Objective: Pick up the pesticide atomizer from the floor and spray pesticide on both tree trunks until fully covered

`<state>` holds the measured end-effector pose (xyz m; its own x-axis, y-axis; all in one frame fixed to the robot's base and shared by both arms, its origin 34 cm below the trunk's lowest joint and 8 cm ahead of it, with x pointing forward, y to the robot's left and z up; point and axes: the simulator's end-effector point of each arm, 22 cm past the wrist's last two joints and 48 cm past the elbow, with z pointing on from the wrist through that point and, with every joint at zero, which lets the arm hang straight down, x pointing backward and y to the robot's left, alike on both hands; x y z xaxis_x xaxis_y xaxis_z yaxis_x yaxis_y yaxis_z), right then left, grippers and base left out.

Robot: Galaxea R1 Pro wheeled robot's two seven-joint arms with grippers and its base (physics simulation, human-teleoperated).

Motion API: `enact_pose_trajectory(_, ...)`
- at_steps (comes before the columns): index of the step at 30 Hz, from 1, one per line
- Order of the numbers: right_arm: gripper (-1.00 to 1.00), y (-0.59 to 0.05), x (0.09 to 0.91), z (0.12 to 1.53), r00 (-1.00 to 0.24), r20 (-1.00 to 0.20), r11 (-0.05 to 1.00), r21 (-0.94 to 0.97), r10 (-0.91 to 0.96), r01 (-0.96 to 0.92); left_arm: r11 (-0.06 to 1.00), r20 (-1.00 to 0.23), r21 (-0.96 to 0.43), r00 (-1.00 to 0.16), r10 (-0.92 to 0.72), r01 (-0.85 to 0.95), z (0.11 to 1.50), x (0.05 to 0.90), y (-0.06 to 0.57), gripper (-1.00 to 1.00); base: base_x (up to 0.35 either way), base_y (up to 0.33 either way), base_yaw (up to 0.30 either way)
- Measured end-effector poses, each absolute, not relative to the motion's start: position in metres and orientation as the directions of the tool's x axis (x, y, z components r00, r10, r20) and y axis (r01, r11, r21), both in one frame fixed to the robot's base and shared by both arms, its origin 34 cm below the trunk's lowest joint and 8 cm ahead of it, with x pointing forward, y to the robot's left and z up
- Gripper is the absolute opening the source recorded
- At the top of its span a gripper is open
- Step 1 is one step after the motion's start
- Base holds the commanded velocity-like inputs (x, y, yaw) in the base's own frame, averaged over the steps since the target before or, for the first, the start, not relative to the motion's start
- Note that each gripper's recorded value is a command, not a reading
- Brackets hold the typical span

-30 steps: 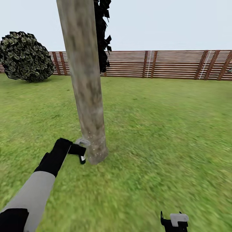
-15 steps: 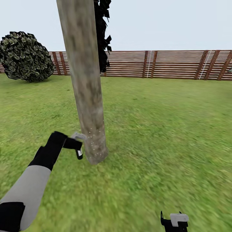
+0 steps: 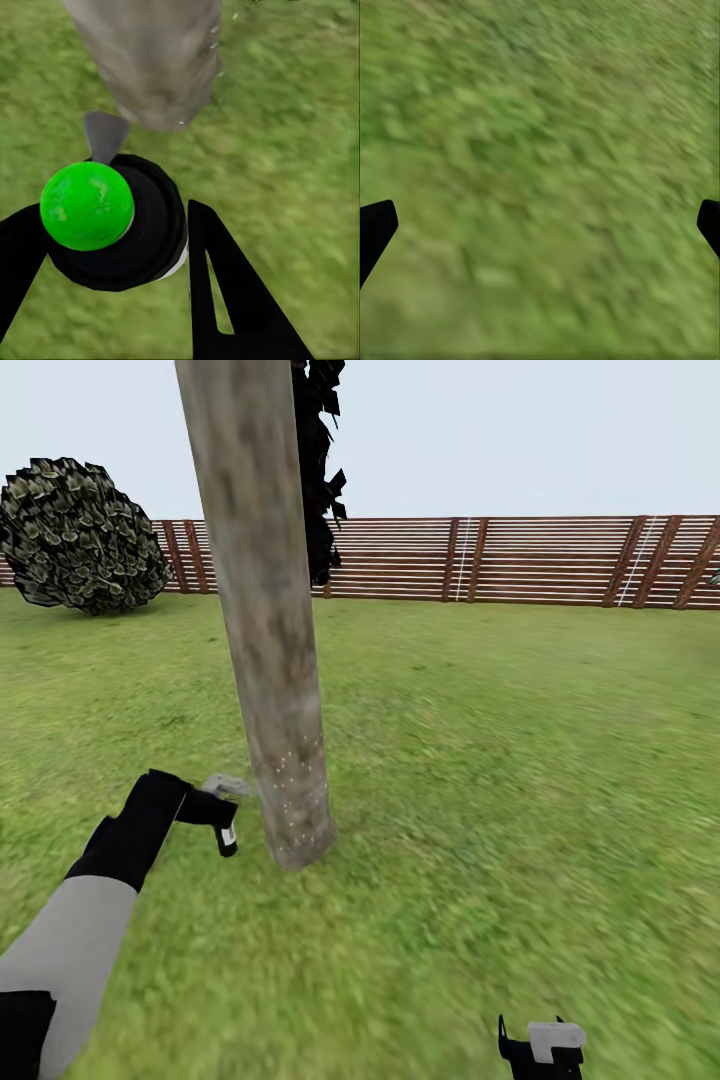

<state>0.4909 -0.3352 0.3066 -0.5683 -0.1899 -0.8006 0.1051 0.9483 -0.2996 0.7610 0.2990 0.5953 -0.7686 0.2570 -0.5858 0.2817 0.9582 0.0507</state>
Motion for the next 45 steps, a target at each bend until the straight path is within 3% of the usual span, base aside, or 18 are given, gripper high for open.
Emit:
enact_pose_trajectory(12, 1.0, -0.335, 0.49, 0.306, -0.569, -0.8, 0.948, -0.3, -0.19, 0.105, 0.954, -0.582, 0.056, -0.766, 0.272, 0.296, 0.59, 0.757, 0.294, -1.0, 0.256, 0.139, 0.0)
enact_pose_trajectory(26, 1.0, -0.334, 0.49, 0.306, -0.569, -0.8, 0.949, -0.298, -0.19, 0.103, 0.941, -0.46, 0.007, -0.835, 0.302, 0.337, 0.479, 0.69, 0.295, -1.0, 0.012, 0.01, 0.0)
enact_pose_trajectory(34, 1.0, -0.334, 0.491, 0.306, -0.569, -0.801, 0.949, -0.298, -0.189, 0.104, 0.962, -0.496, -0.026, -0.839, 0.223, 0.271, 0.492, 0.7, 0.307, -1.0, 0.0, 0.0, 0.0)
enact_pose_trajectory(45, 1.0, -0.334, 0.49, 0.306, -0.569, -0.799, 0.949, -0.299, -0.191, 0.1, 0.969, -0.433, 0.09, -0.867, 0.246, 0.23, 0.406, 0.666, 0.329, -1.0, 0.0, 0.0, 0.0)
